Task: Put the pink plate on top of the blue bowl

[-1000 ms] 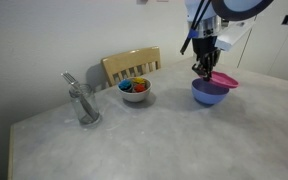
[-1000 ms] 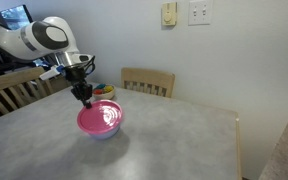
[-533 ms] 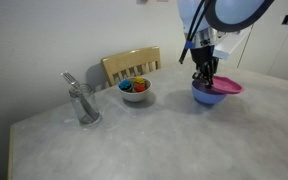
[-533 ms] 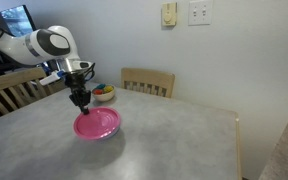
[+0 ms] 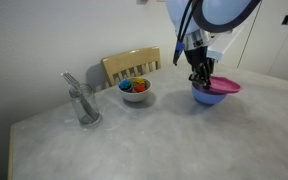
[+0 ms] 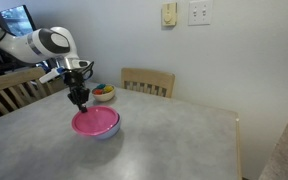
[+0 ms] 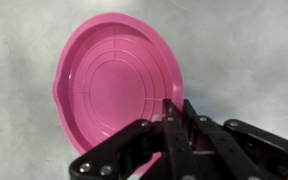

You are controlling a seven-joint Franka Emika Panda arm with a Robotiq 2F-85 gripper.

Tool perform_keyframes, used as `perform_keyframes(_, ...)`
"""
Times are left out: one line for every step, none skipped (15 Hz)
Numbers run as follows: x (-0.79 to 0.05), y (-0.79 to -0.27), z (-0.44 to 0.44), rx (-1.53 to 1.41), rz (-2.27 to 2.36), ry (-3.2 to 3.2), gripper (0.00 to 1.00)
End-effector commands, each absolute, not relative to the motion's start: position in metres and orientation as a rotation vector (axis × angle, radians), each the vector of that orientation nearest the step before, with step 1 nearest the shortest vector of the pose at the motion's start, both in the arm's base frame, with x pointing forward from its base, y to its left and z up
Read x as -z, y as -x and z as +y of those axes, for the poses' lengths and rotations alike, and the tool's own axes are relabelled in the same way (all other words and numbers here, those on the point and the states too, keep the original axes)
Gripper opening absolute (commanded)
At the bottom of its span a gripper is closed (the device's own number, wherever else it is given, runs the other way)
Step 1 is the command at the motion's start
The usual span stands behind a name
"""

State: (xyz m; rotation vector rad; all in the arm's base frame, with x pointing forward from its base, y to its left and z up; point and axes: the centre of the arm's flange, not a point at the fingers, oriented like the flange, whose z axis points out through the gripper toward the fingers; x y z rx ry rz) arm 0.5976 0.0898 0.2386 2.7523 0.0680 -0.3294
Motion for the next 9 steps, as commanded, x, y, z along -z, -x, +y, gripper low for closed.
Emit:
perform_keyframes(-0.237, -0.609, 0.094, 0.372, 0.11, -2.72, 0.03)
perform_keyframes(-0.236, -0.61, 0.094, 0.38, 0.114, -2.717, 0.03)
perform_keyframes(-0.235, -0.61, 0.094, 0.389, 0.119, -2.716, 0.03)
perform_keyframes(-0.233, -0.611, 0.095, 0.393, 0.122, -2.715, 0.03)
perform_keyframes(-0.23, -0.612, 0.094, 0.399, 0.125, -2.714, 0.03)
perform_keyframes(-0.229, -0.612, 0.094, 0.402, 0.127, -2.714, 0.03)
perform_keyframes(-0.227, -0.613, 0.094, 0.404, 0.129, -2.713, 0.03)
perform_keyframes(-0.225, -0.614, 0.094, 0.407, 0.131, -2.713, 0.03)
perform_keyframes(-0.223, -0.614, 0.094, 0.41, 0.133, -2.712, 0.03)
